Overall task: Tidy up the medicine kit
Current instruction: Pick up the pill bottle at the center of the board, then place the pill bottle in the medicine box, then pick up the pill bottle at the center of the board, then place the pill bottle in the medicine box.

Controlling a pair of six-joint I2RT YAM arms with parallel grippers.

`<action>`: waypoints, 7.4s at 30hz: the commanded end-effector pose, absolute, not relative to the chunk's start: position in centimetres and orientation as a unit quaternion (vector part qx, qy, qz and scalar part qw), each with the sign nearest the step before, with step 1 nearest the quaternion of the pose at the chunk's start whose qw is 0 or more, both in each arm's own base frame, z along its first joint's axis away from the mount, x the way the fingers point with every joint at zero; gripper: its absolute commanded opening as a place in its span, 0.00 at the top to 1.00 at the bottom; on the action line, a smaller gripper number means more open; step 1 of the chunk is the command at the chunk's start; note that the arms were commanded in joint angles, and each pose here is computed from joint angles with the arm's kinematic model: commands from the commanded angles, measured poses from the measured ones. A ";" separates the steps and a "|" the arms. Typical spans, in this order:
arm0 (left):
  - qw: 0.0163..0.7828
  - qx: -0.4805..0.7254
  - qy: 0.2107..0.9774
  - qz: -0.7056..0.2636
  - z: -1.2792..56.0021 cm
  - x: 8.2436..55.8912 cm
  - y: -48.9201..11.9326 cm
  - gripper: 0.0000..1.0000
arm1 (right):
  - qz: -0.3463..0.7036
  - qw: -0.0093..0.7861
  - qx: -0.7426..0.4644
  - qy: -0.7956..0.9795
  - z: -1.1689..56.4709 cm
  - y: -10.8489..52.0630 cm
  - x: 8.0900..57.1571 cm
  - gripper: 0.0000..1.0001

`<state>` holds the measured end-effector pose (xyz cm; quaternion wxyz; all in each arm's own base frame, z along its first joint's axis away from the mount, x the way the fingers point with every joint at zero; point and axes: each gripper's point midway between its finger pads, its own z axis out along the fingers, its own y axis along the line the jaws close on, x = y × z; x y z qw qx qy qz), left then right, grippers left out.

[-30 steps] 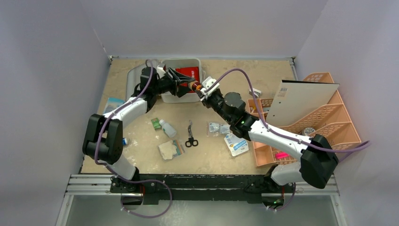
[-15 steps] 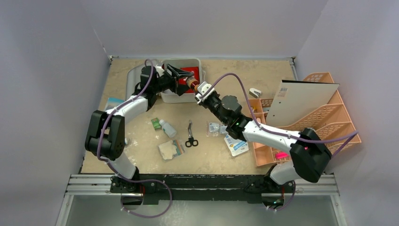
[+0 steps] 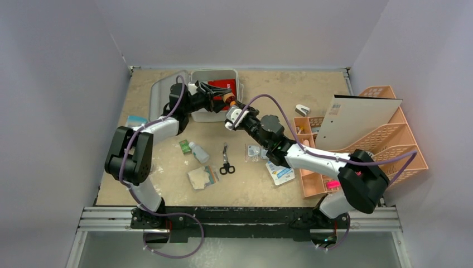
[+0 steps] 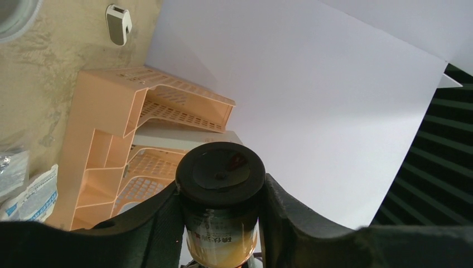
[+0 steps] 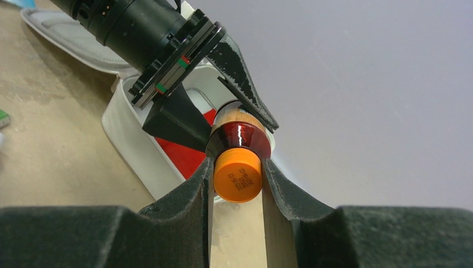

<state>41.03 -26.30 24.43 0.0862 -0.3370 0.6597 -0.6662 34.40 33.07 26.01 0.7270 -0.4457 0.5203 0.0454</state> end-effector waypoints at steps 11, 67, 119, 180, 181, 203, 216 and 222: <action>0.200 -0.196 0.684 -0.674 29.9 42.9 -27.0 0.75 | 0.058 0.695 -0.479 0.532 24.9 34.3 33.4 0.39; 0.486 -0.002 0.874 -0.006 11.8 64.9 -12.3 0.64 | 0.155 0.635 -0.380 0.655 26.9 28.9 28.3 0.01; 0.304 0.450 0.818 -0.189 23.6 29.4 -18.0 0.39 | 0.265 0.537 -0.163 0.784 27.6 23.3 22.5 0.03; 0.153 0.710 0.676 -0.127 6.5 29.5 -17.2 0.64 | 0.277 0.610 -0.183 0.720 32.5 19.4 19.7 0.03; 0.168 0.704 0.677 -0.132 7.3 29.7 -17.7 0.64 | 0.277 0.609 -0.183 0.720 32.4 19.4 19.8 0.03; 0.481 0.373 0.788 -0.090 25.9 40.5 -21.2 0.60 | 0.279 0.598 -0.198 0.725 32.3 19.9 19.5 0.03; 0.455 0.187 0.871 -0.014 22.3 48.4 -20.2 0.64 | 0.282 0.582 -0.200 0.736 31.7 21.2 20.2 0.04; 0.437 0.111 0.893 0.013 19.4 51.7 -18.3 0.62 | 0.275 0.574 -0.204 0.744 31.4 21.7 20.7 0.04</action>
